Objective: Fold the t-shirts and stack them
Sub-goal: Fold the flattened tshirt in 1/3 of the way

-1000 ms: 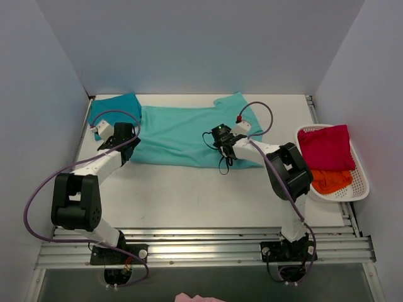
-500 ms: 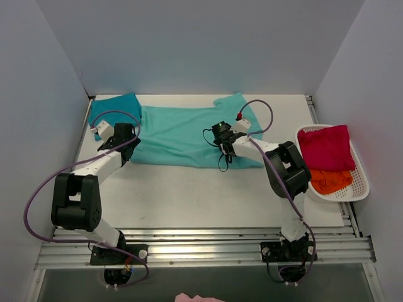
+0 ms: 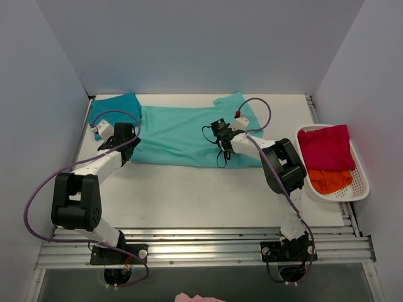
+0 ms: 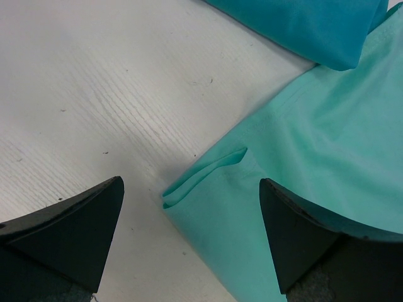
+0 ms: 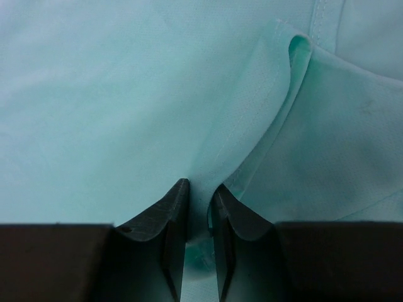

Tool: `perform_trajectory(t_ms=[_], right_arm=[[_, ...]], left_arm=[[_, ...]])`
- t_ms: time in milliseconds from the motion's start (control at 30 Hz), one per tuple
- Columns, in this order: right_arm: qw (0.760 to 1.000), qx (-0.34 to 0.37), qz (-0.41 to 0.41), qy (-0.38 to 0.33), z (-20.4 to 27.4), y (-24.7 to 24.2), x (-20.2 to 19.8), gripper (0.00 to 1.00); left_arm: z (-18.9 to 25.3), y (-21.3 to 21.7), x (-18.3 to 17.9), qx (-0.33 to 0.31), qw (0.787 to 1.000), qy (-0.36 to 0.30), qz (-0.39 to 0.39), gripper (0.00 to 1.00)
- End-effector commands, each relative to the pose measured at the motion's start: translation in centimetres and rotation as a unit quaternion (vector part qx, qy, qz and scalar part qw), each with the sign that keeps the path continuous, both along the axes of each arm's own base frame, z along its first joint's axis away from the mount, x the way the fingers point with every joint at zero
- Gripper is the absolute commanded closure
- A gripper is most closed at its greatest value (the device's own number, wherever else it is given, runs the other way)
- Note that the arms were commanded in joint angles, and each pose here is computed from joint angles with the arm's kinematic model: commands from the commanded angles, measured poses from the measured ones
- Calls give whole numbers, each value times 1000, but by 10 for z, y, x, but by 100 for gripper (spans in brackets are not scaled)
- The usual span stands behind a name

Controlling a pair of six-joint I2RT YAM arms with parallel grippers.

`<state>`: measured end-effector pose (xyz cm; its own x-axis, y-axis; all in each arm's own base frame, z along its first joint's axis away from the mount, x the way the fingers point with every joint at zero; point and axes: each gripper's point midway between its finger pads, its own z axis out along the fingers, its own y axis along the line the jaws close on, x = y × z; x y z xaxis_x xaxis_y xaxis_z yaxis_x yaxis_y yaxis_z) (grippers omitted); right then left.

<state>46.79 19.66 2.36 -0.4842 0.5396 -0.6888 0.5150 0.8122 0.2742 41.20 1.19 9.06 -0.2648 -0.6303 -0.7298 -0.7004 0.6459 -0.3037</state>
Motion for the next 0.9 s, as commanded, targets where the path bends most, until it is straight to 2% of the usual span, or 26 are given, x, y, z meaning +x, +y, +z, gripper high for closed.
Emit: perform_trajectory(t_ms=[0, 133, 433, 567, 667, 733, 867], right_arm=[[1000, -6, -6, -6, 4, -2, 8, 84], [1000, -9, -8, -11, 12, -1, 12, 86], [999, -16, -8, -26, 32, 5, 33, 80], [999, -23, -6, -28, 30, 9, 51, 70], [999, -24, -4, -30, 25, 13, 69, 57], [999, -31, 1, -22, 12, 15, 78, 56], [998, -28, 0, -54, 38, 11, 107, 52]], left_arm=[[6, 1, 10, 0, 1000, -19, -3, 2], [4, 1, 10, 1, 1000, -16, -4, 2], [1, 1, 13, 3, 1000, -14, -5, 2], [2, 2, 13, 6, 1000, -16, -4, 2], [2, 3, 14, 9, 1000, -16, -2, 2], [3, 4, 16, 10, 1000, -17, -2, 2], [4, 5, 15, 14, 1000, -17, -1, 2]])
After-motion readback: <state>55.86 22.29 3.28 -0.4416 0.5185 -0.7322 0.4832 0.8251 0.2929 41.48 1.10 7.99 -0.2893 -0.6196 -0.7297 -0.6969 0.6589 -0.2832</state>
